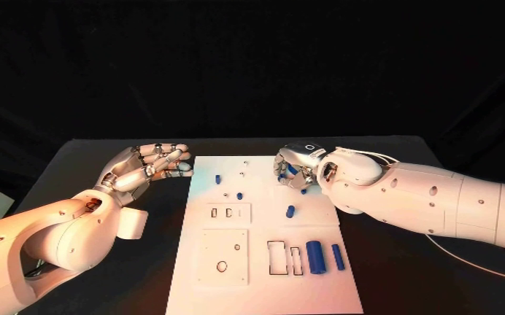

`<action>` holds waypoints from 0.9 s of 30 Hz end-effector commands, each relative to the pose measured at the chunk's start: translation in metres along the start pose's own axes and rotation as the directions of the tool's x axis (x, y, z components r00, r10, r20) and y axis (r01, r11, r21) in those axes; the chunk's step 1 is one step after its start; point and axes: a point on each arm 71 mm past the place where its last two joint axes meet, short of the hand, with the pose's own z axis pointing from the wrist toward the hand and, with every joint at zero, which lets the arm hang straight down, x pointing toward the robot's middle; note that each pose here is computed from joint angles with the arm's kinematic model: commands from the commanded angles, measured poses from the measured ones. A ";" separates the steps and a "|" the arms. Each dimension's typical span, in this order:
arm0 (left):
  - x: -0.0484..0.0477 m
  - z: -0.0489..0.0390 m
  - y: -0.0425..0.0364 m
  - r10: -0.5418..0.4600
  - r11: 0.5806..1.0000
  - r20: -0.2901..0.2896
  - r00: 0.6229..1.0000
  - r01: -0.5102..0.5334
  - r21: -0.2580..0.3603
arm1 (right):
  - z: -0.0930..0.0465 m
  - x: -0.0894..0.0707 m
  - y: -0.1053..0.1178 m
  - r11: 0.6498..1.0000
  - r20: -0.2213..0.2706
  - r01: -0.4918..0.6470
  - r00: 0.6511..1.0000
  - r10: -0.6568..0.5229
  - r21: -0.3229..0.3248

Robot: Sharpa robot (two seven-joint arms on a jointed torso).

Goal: Assemble the parts on the task board

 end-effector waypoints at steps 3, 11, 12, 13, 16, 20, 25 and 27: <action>0.0020 0.0011 -0.0013 -0.011 1.000 -0.018 1.000 0.011 0.007 | 0.004 -0.010 0.008 1.000 0.085 0.017 0.996 -0.017 0.003; 0.0039 0.0018 -0.0010 -0.014 1.000 -0.023 1.000 0.014 0.007 | 0.019 -0.016 0.018 1.000 0.140 0.022 0.990 -0.023 0.005; 0.0043 0.0019 -0.0009 -0.015 1.000 -0.024 1.000 0.015 0.007 | 0.021 -0.017 0.019 1.000 0.146 0.024 0.989 -0.024 0.006; 0.0048 0.0020 -0.0009 -0.015 1.000 -0.025 1.000 0.016 0.007 | 0.024 -0.017 0.021 1.000 0.152 0.025 0.988 -0.026 0.007; 0.0064 0.0021 -0.0009 -0.017 1.000 -0.029 0.999 0.018 0.007 | 0.031 -0.019 0.025 1.000 0.175 0.028 0.984 -0.029 0.008; 0.0081 0.0024 -0.0009 -0.020 1.000 -0.034 0.999 0.020 0.007 | 0.038 -0.020 0.030 1.000 0.200 0.029 0.979 -0.030 0.008; 0.0099 0.0027 -0.0008 -0.022 1.000 -0.038 0.999 0.022 0.007 | 0.045 -0.022 0.035 1.000 0.220 0.029 0.975 -0.030 0.006; 0.0103 0.0028 -0.0007 -0.022 1.000 -0.039 0.999 0.023 0.006 | 0.047 -0.022 0.037 1.000 0.227 0.028 0.973 -0.029 0.005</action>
